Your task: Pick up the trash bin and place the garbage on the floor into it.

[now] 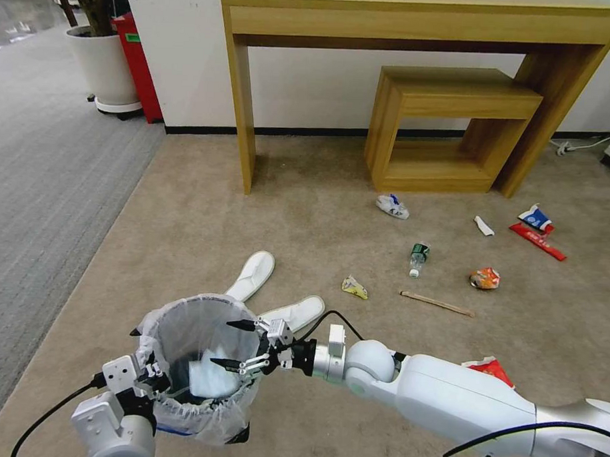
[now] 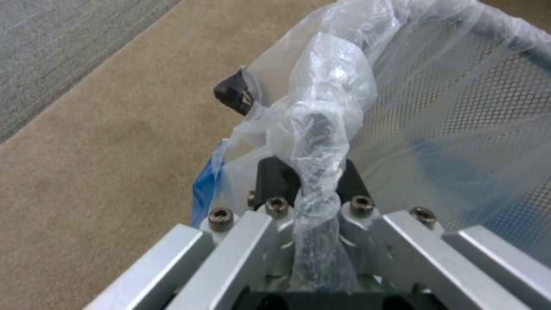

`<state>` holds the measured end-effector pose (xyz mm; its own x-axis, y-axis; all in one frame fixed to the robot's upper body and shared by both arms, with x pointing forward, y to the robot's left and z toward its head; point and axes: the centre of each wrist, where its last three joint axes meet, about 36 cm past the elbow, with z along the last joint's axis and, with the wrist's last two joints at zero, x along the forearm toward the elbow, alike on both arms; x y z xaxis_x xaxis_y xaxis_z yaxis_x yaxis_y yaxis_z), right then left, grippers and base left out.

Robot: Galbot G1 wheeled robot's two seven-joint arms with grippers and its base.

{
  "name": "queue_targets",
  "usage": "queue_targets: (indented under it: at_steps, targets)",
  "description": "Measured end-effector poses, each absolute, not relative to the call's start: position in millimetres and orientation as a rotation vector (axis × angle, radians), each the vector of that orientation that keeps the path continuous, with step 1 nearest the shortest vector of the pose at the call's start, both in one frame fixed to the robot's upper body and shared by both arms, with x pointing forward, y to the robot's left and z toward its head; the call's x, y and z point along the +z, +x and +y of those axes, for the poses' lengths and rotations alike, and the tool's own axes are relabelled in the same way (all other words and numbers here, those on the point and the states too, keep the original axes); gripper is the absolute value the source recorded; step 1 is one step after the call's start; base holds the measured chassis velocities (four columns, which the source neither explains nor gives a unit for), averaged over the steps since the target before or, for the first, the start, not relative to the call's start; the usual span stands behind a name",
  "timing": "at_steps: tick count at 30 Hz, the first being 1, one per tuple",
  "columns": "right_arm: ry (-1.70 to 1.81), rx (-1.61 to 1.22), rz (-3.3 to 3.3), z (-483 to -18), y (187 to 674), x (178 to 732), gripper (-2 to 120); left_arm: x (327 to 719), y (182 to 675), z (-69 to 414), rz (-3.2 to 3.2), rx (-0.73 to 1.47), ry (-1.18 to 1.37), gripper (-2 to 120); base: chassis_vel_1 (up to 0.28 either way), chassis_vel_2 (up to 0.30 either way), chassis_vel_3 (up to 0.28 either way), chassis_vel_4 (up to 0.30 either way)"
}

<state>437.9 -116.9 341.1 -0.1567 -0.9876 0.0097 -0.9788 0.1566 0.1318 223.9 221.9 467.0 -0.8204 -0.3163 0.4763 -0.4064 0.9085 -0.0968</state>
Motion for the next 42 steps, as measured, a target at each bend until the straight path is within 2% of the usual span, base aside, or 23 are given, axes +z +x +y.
queue_targets:
  at_steps: [16,19,20,22,23,26,27,30,35,42]
  targets:
    - [1.783,-0.272,-2.558,-129,445,376,100,458,230,230,-2.606,0.255,0.545,3,0.0,0.0,0.0,0.0]
    - [1.589,-0.325,-2.78,-166,463,405,100,453,235,234,-2.607,0.256,0.554,3,0.0,0.0,0.0,0.0]
    - [1.589,-0.325,-2.78,-166,463,405,100,453,235,234,-2.607,0.256,0.554,3,0.0,0.0,0.0,0.0]
    - [1.438,-0.345,-2.911,-202,466,415,100,451,242,239,-2.613,0.266,0.556,3,0.0,0.0,0.0,0.0]
    - [1.438,-0.345,-2.911,-202,466,415,100,451,242,239,-2.613,0.266,0.556,3,0.0,0.0,0.0,0.0]
    - [1.186,-0.331,-3.056,-269,443,417,100,446,255,241,-2.605,0.28,0.529,3,0.0,0.0,0.0,0.0]
    - [1.186,-0.331,-3.056,-269,443,417,100,446,255,241,-2.605,0.28,0.529,3,0.0,0.0,0.0,0.0]
    - [1.056,-0.284,-3.144,-306,432,419,100,442,259,242,-2.601,0.283,0.511,3,0.0,0.0,0.0,0.0]
    - [0.922,-0.211,-3.19,-332,424,416,100,444,260,247,-2.607,0.274,0.515,3,0.0,0.0,0.0,0.0]
    - [0.823,-0.139,-3.18,-342,417,404,97,440,264,250,-2.608,0.275,0.512,3,0.0,0.0,0.0,0.0]
